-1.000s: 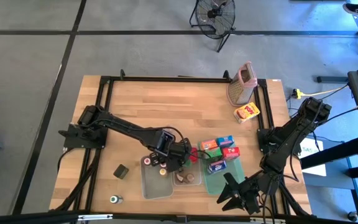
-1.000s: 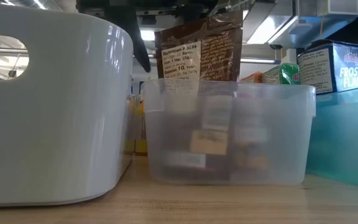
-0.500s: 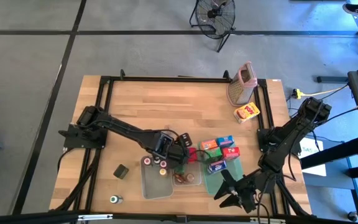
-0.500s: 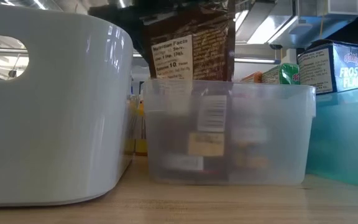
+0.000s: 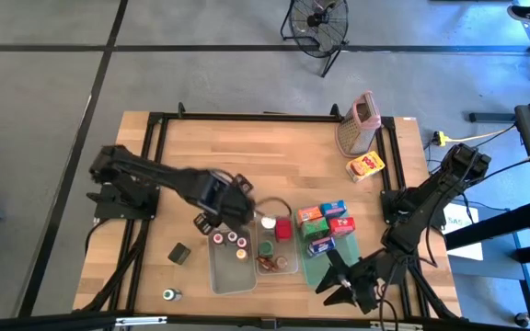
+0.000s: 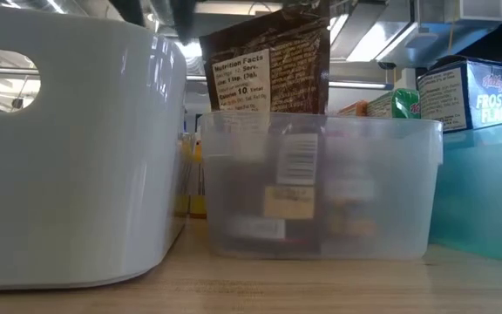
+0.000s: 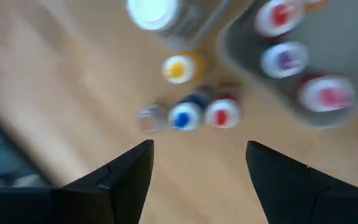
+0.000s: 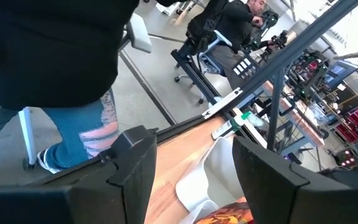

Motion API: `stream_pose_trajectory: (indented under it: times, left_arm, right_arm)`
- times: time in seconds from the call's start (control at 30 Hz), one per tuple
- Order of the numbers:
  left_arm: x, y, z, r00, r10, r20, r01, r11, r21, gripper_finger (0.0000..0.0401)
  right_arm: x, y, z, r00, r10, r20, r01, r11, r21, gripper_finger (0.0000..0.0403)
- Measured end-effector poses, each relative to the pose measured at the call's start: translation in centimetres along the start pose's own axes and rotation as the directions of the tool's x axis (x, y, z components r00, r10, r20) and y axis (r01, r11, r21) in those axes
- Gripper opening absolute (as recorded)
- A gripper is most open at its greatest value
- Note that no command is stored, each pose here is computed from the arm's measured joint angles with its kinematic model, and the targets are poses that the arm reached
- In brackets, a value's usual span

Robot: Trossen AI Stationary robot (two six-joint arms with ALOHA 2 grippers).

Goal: Pick & Place Kitchen Items
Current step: Put the red food coloring bottle into the gray bin

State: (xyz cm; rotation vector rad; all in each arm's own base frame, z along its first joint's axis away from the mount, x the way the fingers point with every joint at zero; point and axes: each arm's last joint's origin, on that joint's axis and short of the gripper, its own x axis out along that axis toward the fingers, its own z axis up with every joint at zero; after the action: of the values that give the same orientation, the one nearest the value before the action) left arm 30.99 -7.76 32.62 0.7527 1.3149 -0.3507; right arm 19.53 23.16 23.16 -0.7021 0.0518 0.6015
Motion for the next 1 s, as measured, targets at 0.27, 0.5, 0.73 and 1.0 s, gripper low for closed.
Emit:
stream_pose_trajectory:
  times: [0.27,0.5,0.73,1.0]
  left_arm:
    - [-1.4,1.3,-4.3,0.957,-0.225,0.183,0.252,0.958,-0.141,0.0251]
    - [1.5,1.2,-6.5,0.968,-0.232,0.092,0.247,0.939,-0.239,0.0251]
    - [4.1,1.5,-6.7,0.976,-0.193,0.1,0.216,0.912,-0.348,0.0251]
    - [4.4,1.1,-6.2,0.975,-0.183,0.123,0.219,0.874,-0.434,0.0251]
  right_arm:
    - [0.3,-0.9,-0.5,0.999,-0.031,-0.016,0.032,0.999,0.035,0.0213]
    - [0.4,-1.1,-0.7,0.999,-0.038,-0.022,0.039,0.998,0.048,0.0213]
    - [0.4,-1.1,-0.7,0.999,-0.038,-0.023,0.039,0.998,0.047,0.0213]
    - [0.5,-1.4,-1.0,0.998,-0.039,-0.043,0.042,0.997,0.068,0.0213]
